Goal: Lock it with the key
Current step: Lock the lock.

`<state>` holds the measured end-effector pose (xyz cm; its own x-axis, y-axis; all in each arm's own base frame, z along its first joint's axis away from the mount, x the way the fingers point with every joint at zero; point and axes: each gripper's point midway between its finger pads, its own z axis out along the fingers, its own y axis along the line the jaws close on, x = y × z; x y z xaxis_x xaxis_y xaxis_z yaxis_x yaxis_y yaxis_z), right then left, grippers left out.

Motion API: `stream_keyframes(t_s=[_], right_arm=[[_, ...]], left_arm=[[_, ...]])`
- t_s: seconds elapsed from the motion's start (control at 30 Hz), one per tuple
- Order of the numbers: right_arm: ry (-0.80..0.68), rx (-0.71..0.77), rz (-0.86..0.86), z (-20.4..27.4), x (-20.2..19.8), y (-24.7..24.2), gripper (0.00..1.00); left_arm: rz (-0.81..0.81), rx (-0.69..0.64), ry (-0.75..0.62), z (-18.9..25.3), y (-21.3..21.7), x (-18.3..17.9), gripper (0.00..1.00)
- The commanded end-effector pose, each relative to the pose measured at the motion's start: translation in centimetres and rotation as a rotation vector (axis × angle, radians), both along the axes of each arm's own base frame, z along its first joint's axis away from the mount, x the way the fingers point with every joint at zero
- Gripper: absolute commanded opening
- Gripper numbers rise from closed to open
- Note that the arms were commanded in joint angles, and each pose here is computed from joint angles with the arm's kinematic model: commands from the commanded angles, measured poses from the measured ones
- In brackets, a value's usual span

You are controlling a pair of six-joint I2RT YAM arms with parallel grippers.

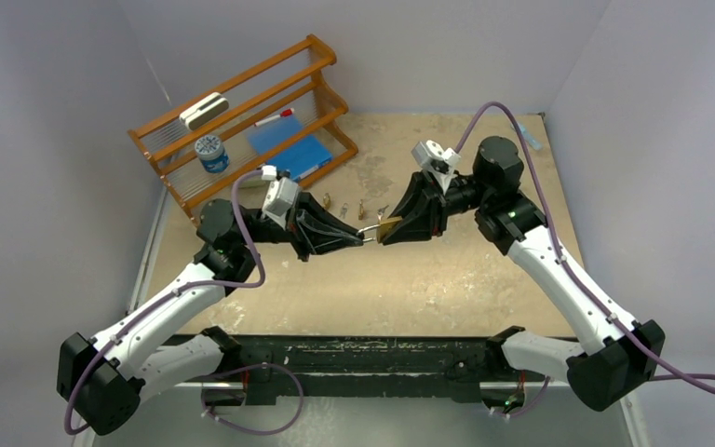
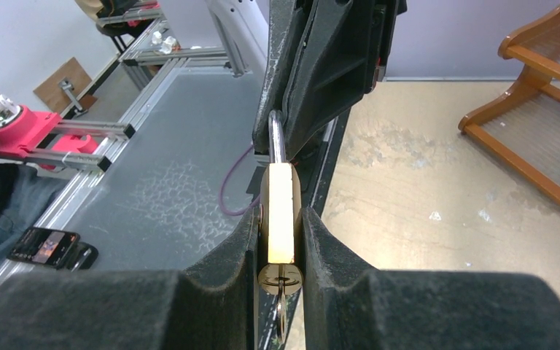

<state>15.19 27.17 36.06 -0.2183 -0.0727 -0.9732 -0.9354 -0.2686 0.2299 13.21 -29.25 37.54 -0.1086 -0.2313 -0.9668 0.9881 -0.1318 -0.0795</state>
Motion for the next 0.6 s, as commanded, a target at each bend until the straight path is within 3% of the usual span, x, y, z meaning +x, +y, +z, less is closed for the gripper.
stream_keyframes(t_s=[0.0,0.23,0.57], right_arm=[[-0.081,0.049,-0.052,2.5,1.2,0.3,0.00],[-0.154,0.088,-0.169,2.9,3.4,0.9,0.00],[-0.144,0.117,-0.151,3.0,3.6,1.4,0.00]], left_arm=[[-0.084,-0.090,-0.057,2.4,0.2,-2.2,0.00],[-0.129,-0.133,-0.007,3.0,0.0,-2.5,0.00],[-0.096,-0.152,0.004,2.9,-0.4,-1.7,0.00]])
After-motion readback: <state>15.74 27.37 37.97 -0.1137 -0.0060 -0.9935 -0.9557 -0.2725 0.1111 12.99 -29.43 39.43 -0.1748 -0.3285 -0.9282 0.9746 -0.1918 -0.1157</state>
